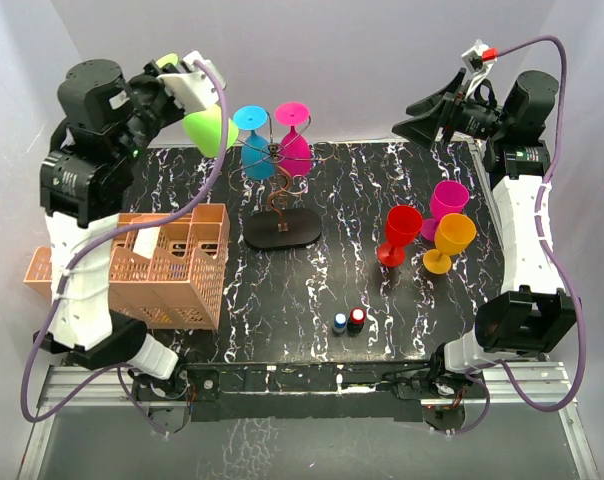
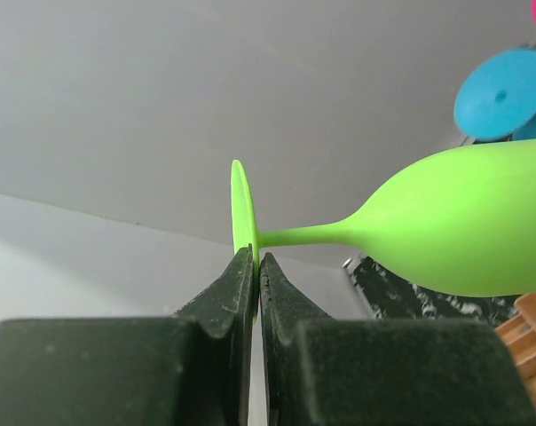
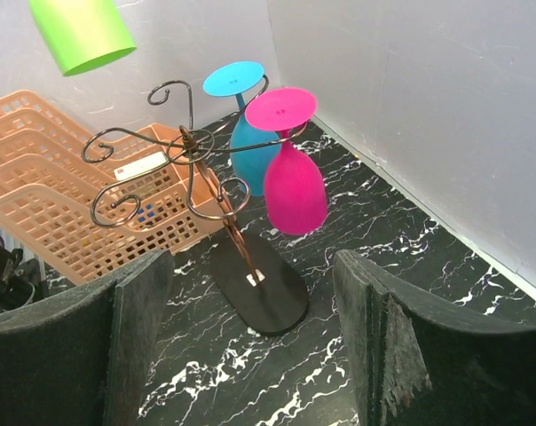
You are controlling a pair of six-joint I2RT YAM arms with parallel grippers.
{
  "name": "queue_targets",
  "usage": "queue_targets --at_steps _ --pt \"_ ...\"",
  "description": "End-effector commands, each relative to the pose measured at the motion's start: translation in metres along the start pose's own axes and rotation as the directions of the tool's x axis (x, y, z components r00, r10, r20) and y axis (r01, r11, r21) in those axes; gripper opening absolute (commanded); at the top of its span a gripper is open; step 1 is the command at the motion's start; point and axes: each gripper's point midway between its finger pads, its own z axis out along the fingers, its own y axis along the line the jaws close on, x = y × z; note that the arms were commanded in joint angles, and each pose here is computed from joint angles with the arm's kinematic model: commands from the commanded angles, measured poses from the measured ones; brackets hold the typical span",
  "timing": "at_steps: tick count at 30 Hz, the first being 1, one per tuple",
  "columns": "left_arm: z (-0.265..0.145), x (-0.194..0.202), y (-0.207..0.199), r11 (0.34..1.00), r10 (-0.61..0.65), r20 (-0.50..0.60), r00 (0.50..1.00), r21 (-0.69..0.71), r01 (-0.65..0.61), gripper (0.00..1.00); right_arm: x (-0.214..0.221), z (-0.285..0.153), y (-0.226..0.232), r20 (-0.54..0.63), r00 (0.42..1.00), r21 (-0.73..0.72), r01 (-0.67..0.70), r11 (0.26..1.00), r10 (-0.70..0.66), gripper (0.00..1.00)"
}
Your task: Place the wine glass upside down on the wine glass rack
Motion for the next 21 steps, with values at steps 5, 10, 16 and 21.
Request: queue_targets --at_steps 5,10,16,21 --pt "-0.048 0.049 -0.002 0.966 0.251 -0.185 0.95 0.11 -0.234 0.0 -0.019 -0.009 0.011 0.042 0.995 0.021 0.094 0.995 -0.095 0.79" --pt "-0.045 0.067 -0.026 0.943 0.296 -0.209 0.932 0.222 -0.25 0.0 -0.019 -0.012 0.012 0.042 0.994 0.027 0.096 0.995 -0.097 0.79" --pt "-0.033 0.074 -0.067 0.903 0.312 -0.151 0.938 0.355 -0.243 0.0 -0.018 -0.014 0.011 0.044 0.995 0.033 0.093 0.995 -0.094 0.8" --pt "-0.025 0.068 -0.094 0.877 0.285 -0.064 0.957 0.421 -0.233 0.0 -0.017 -0.014 0.01 0.044 0.995 0.032 0.089 0.996 -0.09 0.8"
